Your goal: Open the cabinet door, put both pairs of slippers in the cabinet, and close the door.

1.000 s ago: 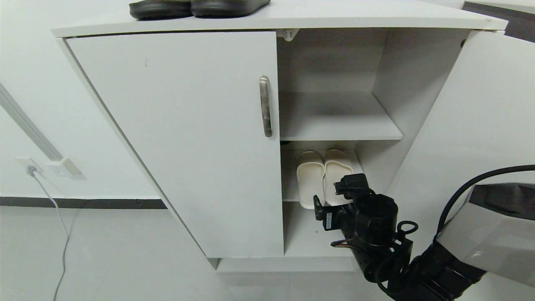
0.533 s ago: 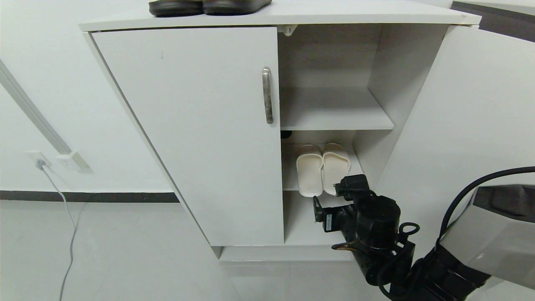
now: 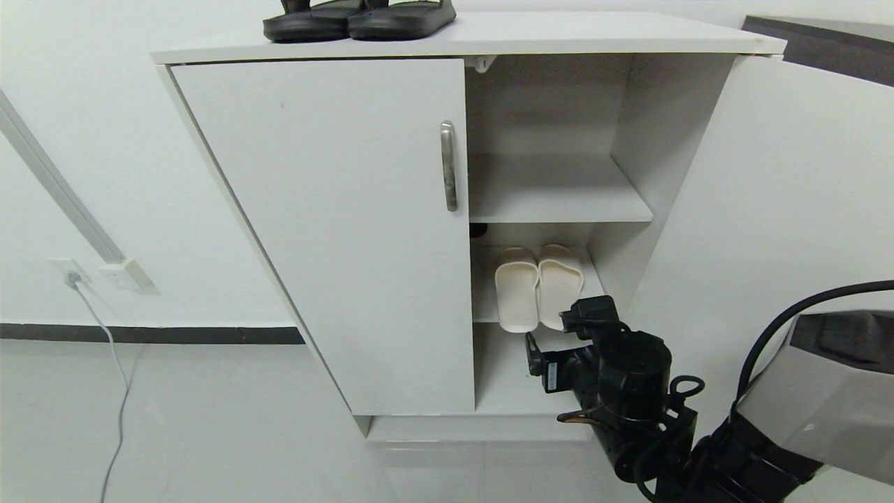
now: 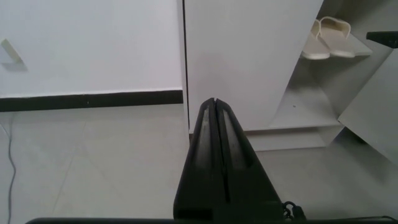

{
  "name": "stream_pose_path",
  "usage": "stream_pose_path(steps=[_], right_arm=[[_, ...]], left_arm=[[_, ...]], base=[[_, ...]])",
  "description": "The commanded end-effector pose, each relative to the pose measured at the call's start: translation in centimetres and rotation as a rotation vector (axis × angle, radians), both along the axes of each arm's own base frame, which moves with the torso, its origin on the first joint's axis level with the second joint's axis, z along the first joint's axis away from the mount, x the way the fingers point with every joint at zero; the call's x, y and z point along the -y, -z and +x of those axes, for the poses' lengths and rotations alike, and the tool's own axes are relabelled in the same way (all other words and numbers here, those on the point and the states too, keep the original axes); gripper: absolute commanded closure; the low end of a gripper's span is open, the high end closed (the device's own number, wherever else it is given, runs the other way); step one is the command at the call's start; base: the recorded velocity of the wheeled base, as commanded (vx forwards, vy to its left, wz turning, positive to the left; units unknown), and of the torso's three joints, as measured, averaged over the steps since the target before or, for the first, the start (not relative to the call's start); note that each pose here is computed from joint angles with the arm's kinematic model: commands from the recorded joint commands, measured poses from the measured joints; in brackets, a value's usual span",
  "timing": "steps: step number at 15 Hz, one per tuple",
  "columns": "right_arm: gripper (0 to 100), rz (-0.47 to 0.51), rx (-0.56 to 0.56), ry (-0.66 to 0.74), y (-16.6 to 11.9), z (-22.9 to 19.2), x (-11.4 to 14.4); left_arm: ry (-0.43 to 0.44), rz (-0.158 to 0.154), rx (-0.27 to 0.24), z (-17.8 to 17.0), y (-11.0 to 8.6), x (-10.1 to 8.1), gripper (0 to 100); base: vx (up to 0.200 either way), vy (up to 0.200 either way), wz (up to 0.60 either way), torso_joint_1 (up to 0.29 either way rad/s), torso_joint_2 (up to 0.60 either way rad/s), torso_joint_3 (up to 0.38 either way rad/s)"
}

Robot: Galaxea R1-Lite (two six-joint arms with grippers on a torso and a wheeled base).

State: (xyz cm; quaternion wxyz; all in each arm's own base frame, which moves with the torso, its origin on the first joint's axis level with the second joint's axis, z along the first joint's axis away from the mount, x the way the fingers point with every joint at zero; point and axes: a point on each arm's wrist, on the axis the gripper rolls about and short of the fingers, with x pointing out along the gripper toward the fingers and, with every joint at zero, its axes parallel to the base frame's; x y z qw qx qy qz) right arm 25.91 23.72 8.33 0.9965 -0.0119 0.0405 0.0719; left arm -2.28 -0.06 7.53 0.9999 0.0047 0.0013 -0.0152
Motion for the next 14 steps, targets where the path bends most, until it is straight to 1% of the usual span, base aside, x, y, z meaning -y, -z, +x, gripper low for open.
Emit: stream_pose_path(steps=[1,6,9,12,14], right_arm=[[0,-0.002,-0.003,0.000,0.1,0.0,0.0],[0,0.016,0.017,-0.011,-0.2,-0.3,-0.3],[0,-0.021,0.012,-0.038,0.3,-1.2,-0.4],[0,-0.022,0.010,-0.047,0.3,-1.4,-0.4],[0,-0.021,0.009,-0.051,0.4,-1.4,-0.5]], left_arm=[[0.002,0.000,-0.002,0.0,0.0,0.0,100],[0.000,0.000,0.000,0.0,0.0,0.0,100],[0.002,0.000,-0.002,0.0,0.0,0.0,100],[-0.001,-0.002,-0.002,0.0,0.0,0.0,100],[-0.001,-0.003,-0.002,0.0,0.0,0.0,100]], base=[[0.000,0.000,0.00,0.012,0.00,0.178],[0.000,0.000,0.00,0.000,0.00,0.168],[0.000,0.000,0.00,0.002,0.00,0.019],[0.000,0.000,0.00,0.000,0.00,0.000],[0.000,0.200,0.00,0.005,0.00,0.007]])
